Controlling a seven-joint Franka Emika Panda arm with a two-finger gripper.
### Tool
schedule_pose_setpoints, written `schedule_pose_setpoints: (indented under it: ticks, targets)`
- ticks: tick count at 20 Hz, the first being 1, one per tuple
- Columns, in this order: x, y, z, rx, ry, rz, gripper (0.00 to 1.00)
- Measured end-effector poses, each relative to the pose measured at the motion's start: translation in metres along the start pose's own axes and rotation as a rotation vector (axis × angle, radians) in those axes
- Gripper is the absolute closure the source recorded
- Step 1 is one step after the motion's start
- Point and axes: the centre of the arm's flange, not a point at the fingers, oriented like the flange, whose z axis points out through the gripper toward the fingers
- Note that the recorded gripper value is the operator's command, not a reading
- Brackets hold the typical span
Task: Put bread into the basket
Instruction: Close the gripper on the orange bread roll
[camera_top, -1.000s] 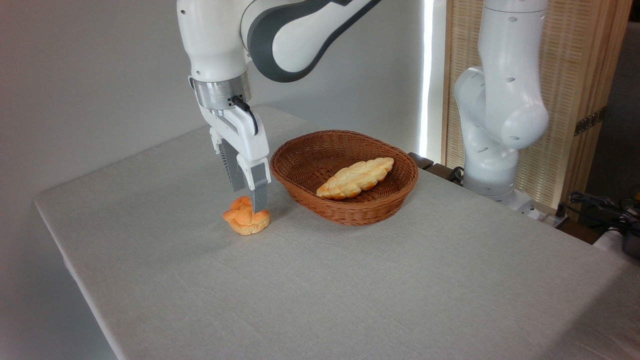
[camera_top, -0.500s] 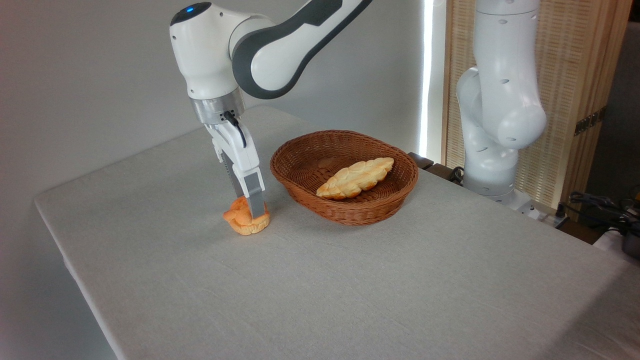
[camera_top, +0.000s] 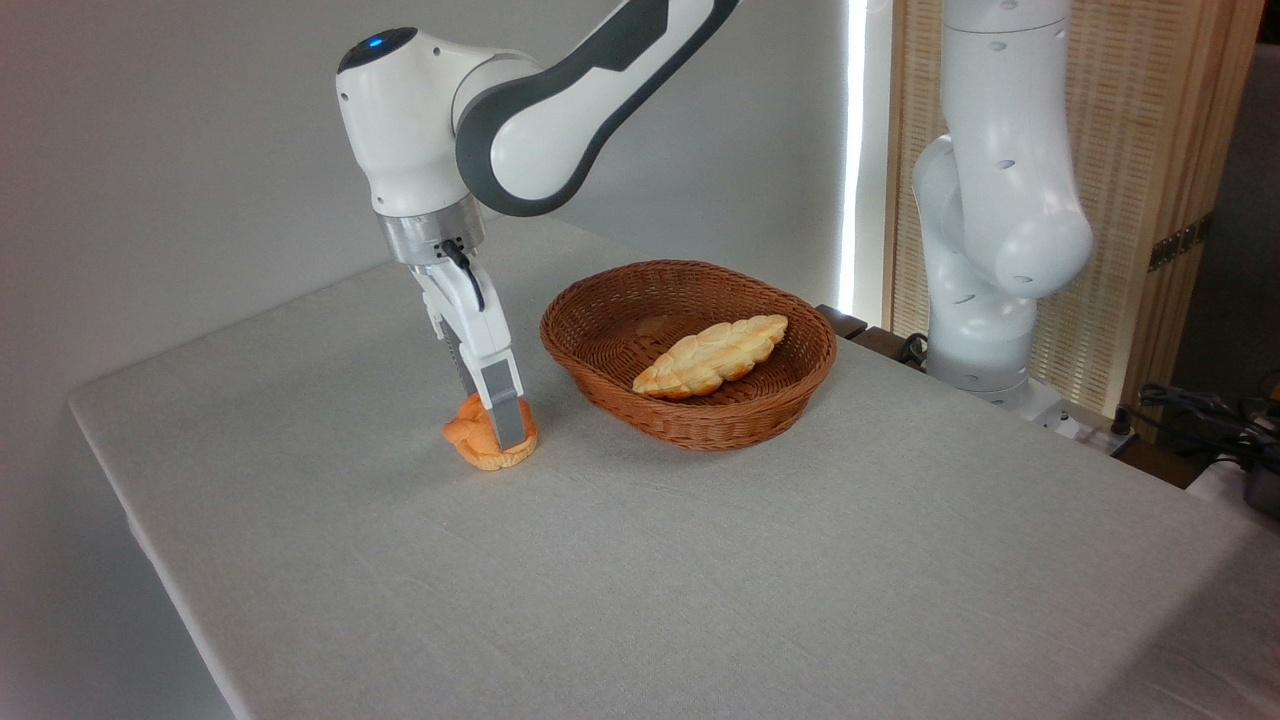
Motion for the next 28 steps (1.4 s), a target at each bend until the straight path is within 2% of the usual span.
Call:
schedule_pose_setpoints:
  ticks: [1, 2, 3, 17, 28]
  targets:
    - [0.000, 0.000, 0.000, 0.005, -0.003, 0.003, 0.54]
    - [0.000, -0.001, 0.000, 0.011, -0.007, 0.007, 0.63]
    - [0.000, -0.001, 0.001, 0.015, -0.010, 0.009, 0.66]
    - [0.000, -0.004, -0.001, 0.024, -0.008, 0.023, 0.66]
    - [0.006, -0.011, -0.029, 0.054, 0.040, 0.018, 0.63]
